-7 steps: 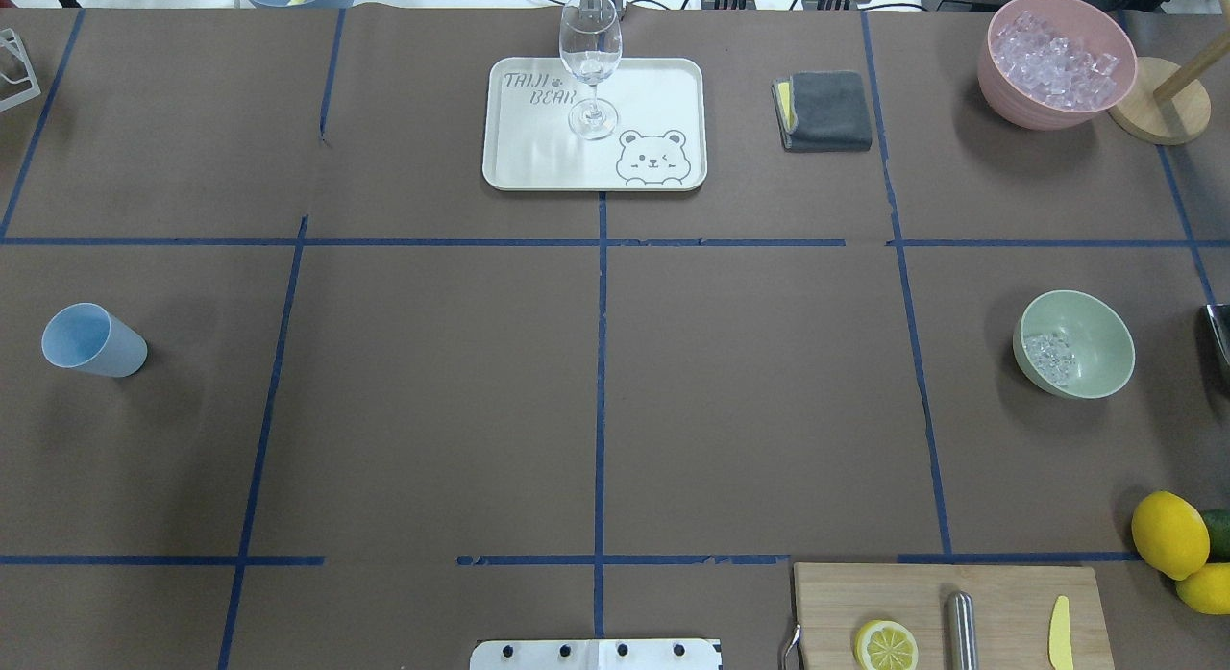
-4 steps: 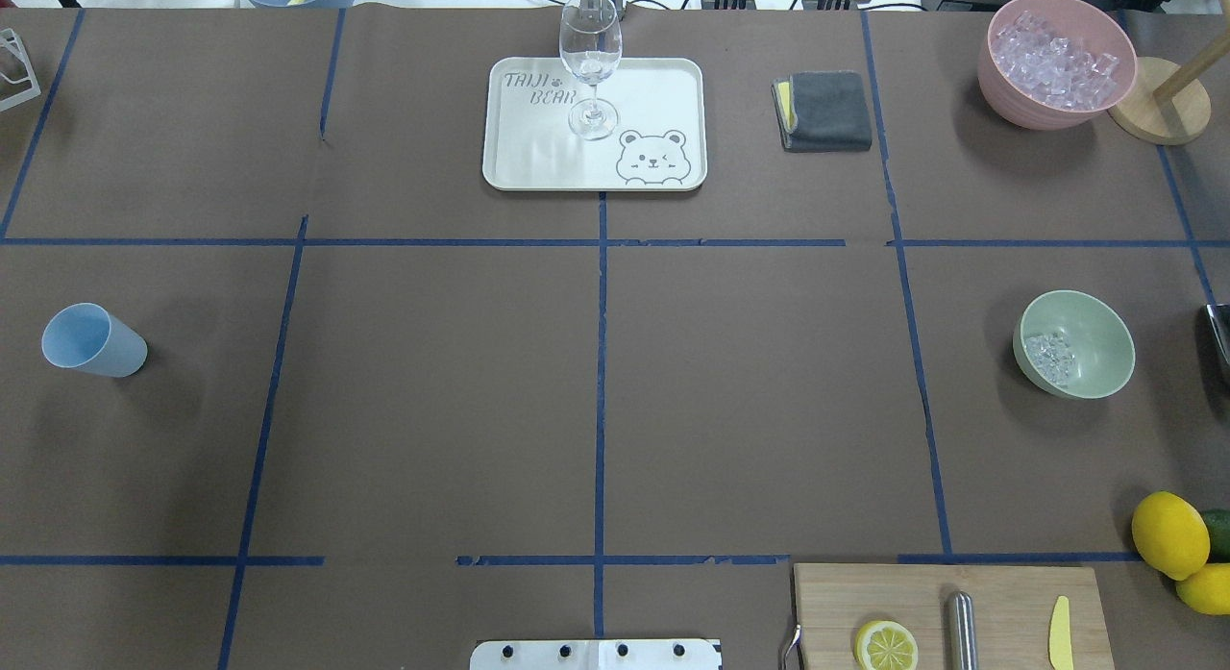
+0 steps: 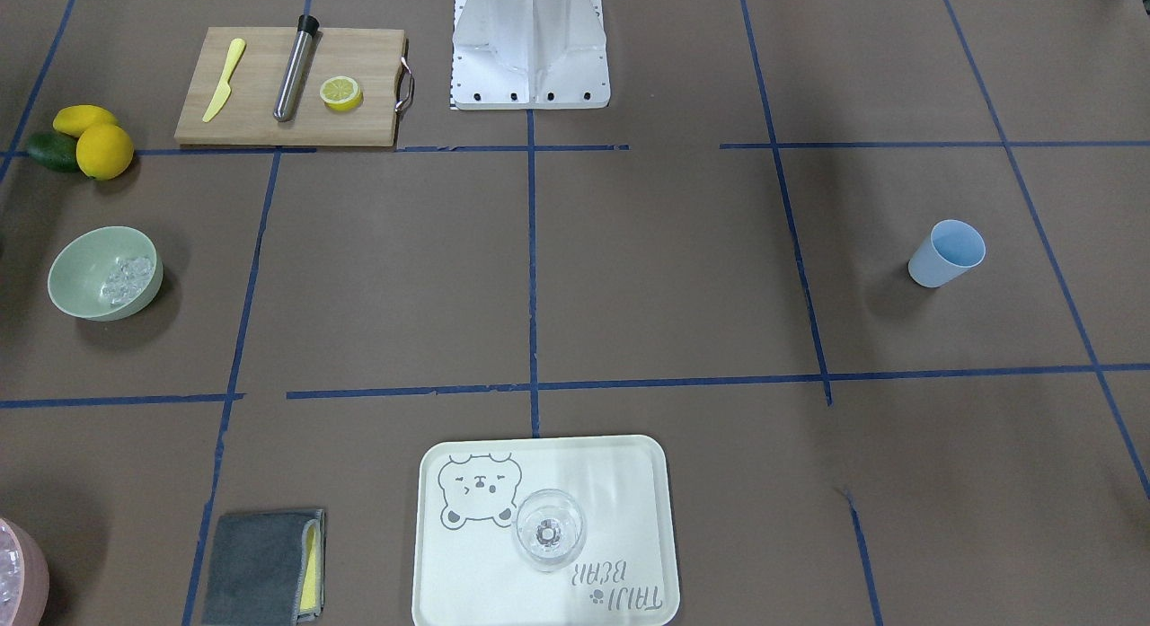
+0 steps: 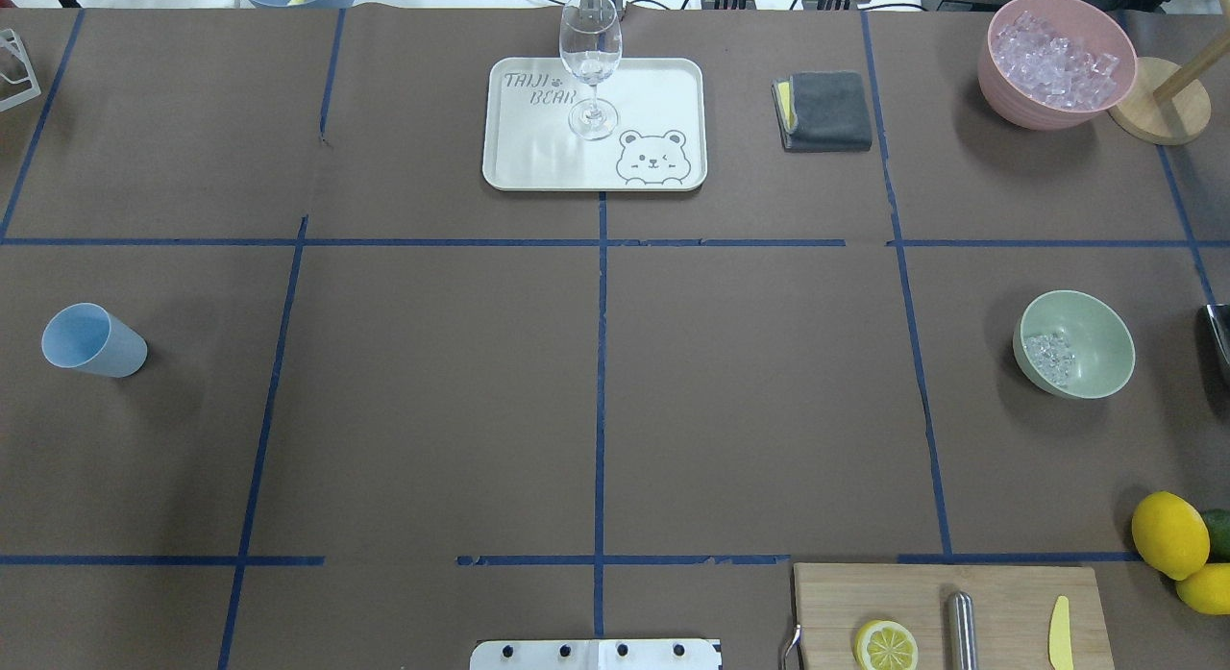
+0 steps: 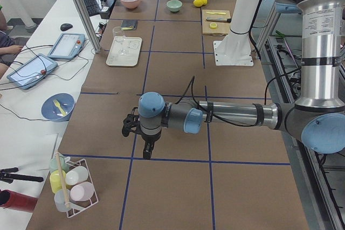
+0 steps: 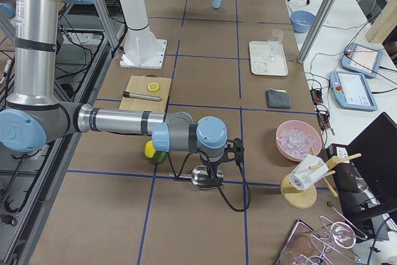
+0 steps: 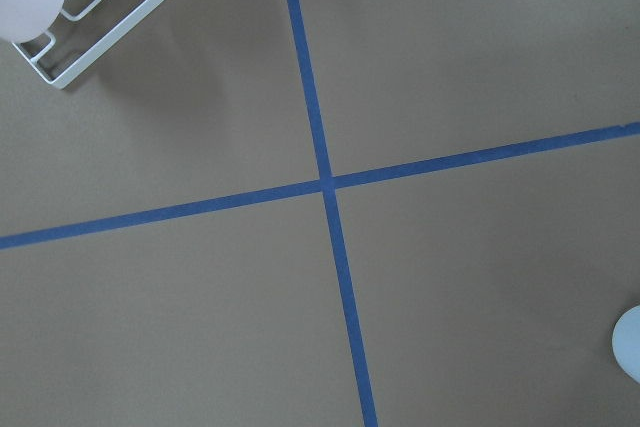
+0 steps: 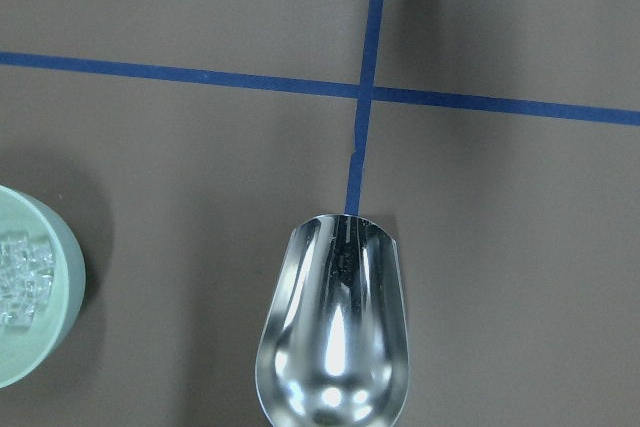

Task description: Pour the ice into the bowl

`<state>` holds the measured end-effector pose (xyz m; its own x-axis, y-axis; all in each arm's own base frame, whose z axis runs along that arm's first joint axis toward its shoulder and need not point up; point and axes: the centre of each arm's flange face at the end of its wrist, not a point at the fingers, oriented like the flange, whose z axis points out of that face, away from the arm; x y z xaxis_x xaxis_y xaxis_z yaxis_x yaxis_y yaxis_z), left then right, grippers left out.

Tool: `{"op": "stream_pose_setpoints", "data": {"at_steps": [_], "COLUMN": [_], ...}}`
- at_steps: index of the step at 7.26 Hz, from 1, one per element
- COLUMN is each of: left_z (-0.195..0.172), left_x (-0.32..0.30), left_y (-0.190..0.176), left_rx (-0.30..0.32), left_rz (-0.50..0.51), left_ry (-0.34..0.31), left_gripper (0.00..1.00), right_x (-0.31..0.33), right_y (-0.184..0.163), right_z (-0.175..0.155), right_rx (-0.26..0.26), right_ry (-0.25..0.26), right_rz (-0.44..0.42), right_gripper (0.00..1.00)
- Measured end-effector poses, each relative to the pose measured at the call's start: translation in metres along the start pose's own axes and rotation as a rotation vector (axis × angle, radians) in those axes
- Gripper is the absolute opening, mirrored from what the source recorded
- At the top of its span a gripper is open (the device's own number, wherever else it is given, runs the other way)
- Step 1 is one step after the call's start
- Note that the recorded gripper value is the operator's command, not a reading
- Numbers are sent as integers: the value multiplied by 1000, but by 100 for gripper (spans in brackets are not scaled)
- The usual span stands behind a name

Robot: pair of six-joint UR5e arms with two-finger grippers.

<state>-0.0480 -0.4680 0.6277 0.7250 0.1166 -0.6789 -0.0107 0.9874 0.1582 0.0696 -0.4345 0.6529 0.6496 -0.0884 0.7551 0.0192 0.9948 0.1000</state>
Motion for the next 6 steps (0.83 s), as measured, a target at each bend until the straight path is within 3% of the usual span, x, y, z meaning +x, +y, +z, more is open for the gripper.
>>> {"op": "stream_pose_setpoints", "data": {"at_steps": [6], "left_z": [-1], "left_x": [-4], "left_y": [2], "left_rx": [-2], "left_rz": [-13], "left_ry": [0], "left_gripper": [100], "right_x": [7], "right_y": [4], "right_z": [-9], "right_rx": [15], "right_ry": [-9], "right_rz": [29], "right_gripper": [100]}}
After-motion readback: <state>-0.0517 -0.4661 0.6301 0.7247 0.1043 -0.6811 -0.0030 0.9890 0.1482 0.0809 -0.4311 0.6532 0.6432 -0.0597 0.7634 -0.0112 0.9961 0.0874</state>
